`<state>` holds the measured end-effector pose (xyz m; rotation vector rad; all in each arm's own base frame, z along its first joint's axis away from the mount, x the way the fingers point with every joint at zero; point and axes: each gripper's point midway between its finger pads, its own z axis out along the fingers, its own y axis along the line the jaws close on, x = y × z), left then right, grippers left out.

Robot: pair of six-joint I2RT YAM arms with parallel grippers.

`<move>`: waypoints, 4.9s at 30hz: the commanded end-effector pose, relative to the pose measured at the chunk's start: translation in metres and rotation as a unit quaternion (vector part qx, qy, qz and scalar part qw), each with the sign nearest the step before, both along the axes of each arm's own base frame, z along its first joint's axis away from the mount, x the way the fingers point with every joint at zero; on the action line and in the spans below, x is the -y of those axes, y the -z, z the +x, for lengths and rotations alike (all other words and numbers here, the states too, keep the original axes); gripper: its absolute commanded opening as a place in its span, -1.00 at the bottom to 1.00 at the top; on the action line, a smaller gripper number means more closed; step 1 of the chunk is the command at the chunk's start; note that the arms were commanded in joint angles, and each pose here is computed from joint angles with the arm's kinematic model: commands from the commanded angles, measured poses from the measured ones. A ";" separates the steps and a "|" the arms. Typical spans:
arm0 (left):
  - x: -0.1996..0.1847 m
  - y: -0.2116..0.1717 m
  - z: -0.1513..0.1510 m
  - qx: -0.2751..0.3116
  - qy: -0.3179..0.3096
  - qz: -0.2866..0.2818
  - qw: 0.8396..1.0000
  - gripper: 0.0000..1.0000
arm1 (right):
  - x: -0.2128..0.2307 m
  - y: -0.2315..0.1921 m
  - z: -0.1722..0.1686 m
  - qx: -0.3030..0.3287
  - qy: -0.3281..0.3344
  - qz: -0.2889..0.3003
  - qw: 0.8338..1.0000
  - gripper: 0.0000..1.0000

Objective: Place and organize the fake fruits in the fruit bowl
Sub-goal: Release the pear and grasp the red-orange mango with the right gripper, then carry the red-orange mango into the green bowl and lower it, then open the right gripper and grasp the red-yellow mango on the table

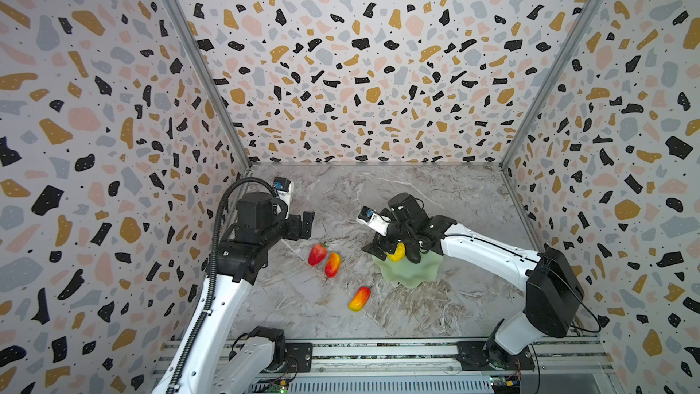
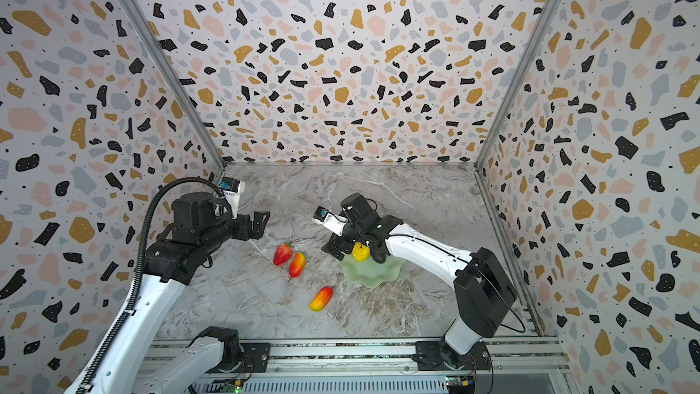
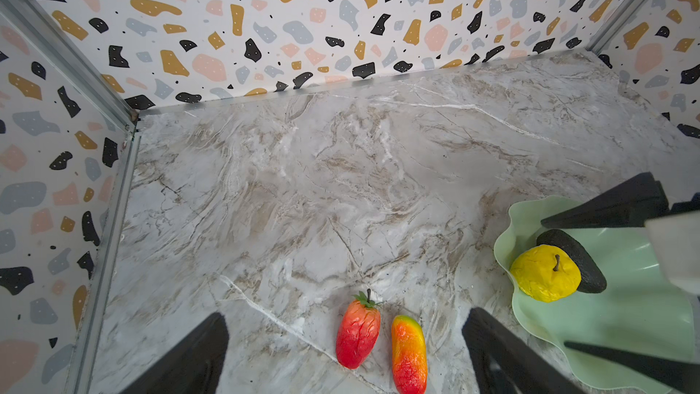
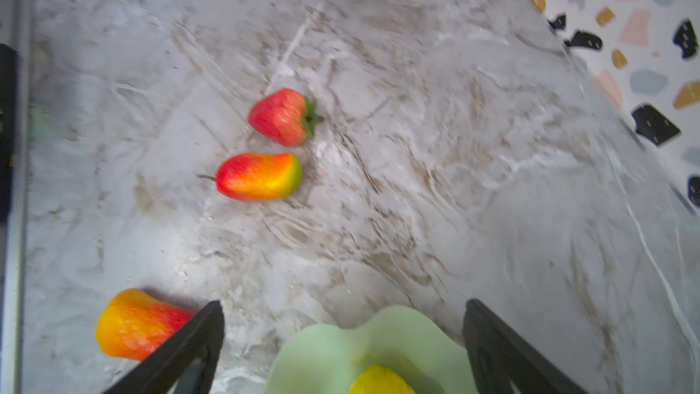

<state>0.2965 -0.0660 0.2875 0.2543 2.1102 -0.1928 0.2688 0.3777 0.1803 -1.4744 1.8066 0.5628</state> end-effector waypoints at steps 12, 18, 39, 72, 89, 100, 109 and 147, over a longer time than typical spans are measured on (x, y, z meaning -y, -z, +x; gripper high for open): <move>0.004 -0.005 -0.002 0.020 0.012 -0.005 1.000 0.99 | -0.111 0.057 -0.014 -0.074 -0.048 0.008 0.996 0.98; 0.005 0.000 -0.002 0.016 0.013 -0.006 1.000 0.99 | -0.120 0.083 -0.006 -0.100 -0.026 -0.002 0.995 0.98; 0.004 -0.003 -0.002 0.018 0.011 -0.004 1.000 0.99 | -0.097 0.117 0.008 -0.113 0.022 -0.060 0.992 0.98; 0.003 -0.006 -0.006 0.027 0.011 -0.005 1.000 0.99 | -0.021 0.022 0.014 -0.075 0.048 -0.023 0.996 -0.82; 0.008 -0.006 -0.003 0.028 0.018 -0.014 0.999 0.99 | 0.108 0.046 -0.014 -0.096 0.197 -0.069 0.973 -0.83; 0.006 -0.004 -0.004 0.027 0.012 -0.014 0.999 0.99 | 0.098 0.079 -0.025 -0.119 0.177 -0.093 0.973 -0.73; 0.006 -0.002 -0.003 0.023 0.011 -0.017 1.000 0.99 | 0.084 0.096 -0.038 -0.131 0.156 -0.107 0.973 -0.58; 0.005 -0.013 -0.014 0.032 0.000 -0.040 0.999 0.99 | 0.040 0.013 -0.061 -0.020 0.040 0.010 0.999 0.98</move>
